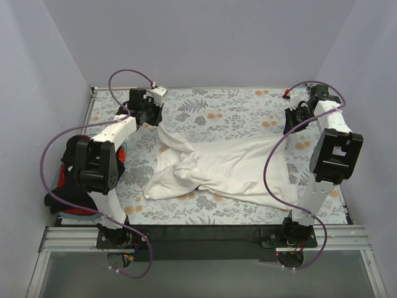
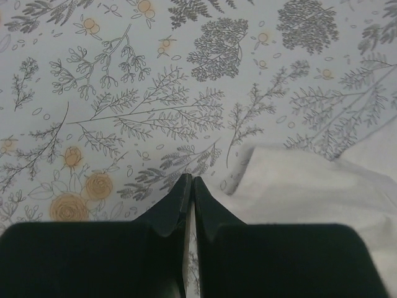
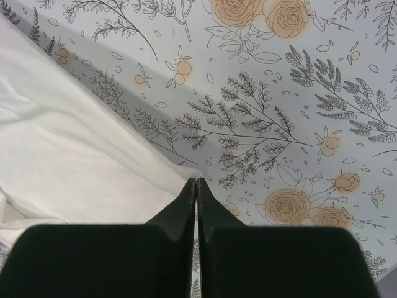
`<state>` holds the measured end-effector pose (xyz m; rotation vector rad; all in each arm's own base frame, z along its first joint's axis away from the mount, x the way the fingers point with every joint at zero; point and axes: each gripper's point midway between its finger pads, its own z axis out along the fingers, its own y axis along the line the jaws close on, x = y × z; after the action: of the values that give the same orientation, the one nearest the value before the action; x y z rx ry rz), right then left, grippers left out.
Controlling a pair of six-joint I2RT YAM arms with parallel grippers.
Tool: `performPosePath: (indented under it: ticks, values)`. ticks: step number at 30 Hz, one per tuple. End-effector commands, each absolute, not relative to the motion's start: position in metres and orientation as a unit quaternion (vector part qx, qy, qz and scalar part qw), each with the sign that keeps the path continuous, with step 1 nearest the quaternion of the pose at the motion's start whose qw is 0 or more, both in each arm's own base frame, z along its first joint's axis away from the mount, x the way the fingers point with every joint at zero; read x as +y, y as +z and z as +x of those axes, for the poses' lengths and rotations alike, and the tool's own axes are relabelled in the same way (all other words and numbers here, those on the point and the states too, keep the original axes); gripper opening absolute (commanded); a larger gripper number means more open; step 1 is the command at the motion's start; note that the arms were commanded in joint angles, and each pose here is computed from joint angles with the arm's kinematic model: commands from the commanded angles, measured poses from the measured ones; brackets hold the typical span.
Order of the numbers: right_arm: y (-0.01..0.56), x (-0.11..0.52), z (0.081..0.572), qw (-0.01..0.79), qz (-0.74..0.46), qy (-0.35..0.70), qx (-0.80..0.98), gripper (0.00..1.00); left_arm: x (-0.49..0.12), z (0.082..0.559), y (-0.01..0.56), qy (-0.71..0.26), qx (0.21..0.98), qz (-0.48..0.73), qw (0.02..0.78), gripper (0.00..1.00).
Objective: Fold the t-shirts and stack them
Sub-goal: Flatten the tshirt out
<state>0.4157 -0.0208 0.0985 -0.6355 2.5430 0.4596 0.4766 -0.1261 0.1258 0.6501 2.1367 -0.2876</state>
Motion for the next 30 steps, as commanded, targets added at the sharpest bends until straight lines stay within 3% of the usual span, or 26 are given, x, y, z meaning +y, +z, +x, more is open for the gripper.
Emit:
performPosePath:
  ticks: [1,9,11,13,14,15,30]
  values:
    - [0.115,-0.023,0.421,0.257,-0.234,0.162,0.924,0.01,-0.118,0.497,0.106,-0.095,0.883,0.230,0.398,0.00]
    - [0.116,-0.019,0.417,0.250,-0.233,0.175,0.923,0.01,-0.110,0.501,0.074,-0.182,0.935,0.137,0.270,0.00]
    - [0.115,-0.018,0.415,0.248,-0.233,0.178,0.923,0.01,-0.105,0.496,0.076,-0.198,0.937,0.123,0.260,0.23]
    - [0.115,-0.017,0.415,0.248,-0.234,0.180,0.923,0.01,-0.107,0.490,0.080,-0.224,0.935,0.109,0.253,0.35]
    - [0.114,-0.017,0.413,0.246,-0.233,0.183,0.923,0.01,-0.101,0.489,0.081,-0.231,0.934,0.098,0.252,0.50]
    - [0.113,-0.017,0.413,0.244,-0.233,0.184,0.923,0.01,-0.101,0.489,0.084,-0.240,0.933,0.091,0.252,0.53]
    - [0.113,-0.016,0.415,0.242,-0.232,0.186,0.924,0.01,-0.109,0.498,0.068,-0.371,0.907,0.007,0.199,0.58]
